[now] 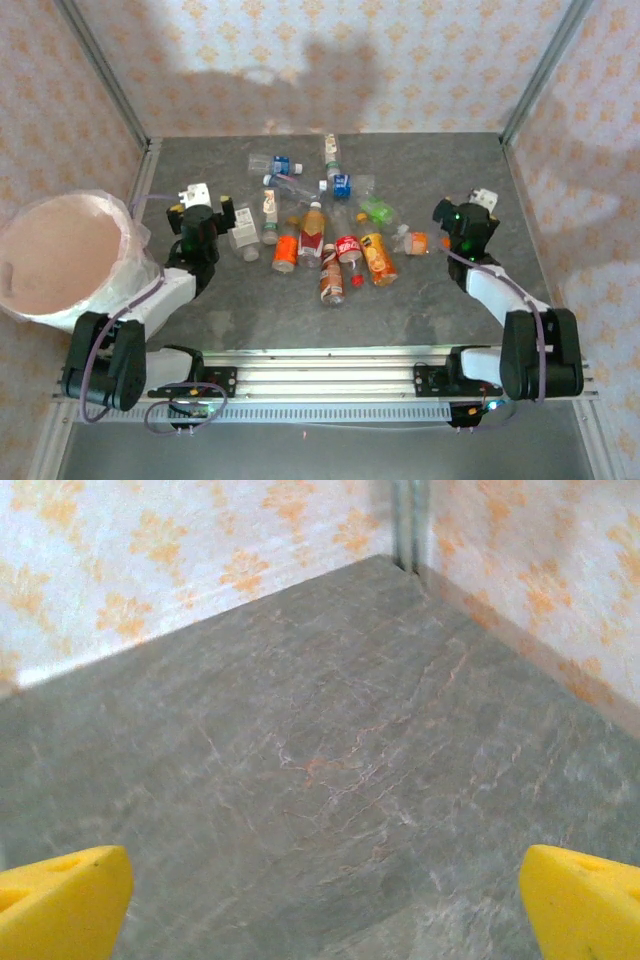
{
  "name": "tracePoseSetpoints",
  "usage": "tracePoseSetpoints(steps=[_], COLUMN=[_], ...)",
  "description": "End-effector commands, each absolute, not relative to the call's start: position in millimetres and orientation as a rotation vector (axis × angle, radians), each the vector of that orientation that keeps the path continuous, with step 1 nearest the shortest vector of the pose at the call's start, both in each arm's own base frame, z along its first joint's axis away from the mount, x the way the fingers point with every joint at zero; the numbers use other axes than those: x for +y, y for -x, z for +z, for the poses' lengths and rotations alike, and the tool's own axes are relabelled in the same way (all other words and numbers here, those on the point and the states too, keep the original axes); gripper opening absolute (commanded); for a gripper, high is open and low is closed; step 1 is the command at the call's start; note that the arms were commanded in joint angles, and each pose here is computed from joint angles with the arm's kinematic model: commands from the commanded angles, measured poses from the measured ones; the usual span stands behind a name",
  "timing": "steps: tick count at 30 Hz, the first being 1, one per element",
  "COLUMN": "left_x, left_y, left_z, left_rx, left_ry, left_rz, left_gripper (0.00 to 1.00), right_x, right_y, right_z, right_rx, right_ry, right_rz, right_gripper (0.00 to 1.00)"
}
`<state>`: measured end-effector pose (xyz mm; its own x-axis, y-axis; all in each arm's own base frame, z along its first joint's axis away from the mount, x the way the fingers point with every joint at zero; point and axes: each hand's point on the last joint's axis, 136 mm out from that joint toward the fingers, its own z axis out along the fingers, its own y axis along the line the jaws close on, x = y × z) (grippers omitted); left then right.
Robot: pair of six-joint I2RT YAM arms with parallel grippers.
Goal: Put the plastic bottles in the bin
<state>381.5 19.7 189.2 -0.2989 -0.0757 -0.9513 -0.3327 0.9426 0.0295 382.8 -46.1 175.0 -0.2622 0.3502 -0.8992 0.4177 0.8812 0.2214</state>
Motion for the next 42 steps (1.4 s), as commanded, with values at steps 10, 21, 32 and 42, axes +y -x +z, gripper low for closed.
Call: tracePoseSetpoints(steps=[10,21,32,42], left_x=[-25,-111,-90,-93], left_y=[-354,-357,-334,-324], left_z=[205,203,230,251], left_rx=[2.046,2.109,2.212,2.198], left_ry=[0.654,0.582,0.469,0.368], left_rz=[-0.224,-0.701,-0.428,-0.438], left_gripper=[1.0,1.0,1.0,1.0], right_x=[8,17,21,8], right_y=[-327,-343,-361,-358], right_z=[96,70,37,24], right_rx=[2.411,2.344,2.349,2.264], right_ry=[-1.355,-1.609,-1.703,-1.726], right_rz=[0.389,0.482,0.467,0.405], right_gripper=[0.99,0.96,0.95,0.78])
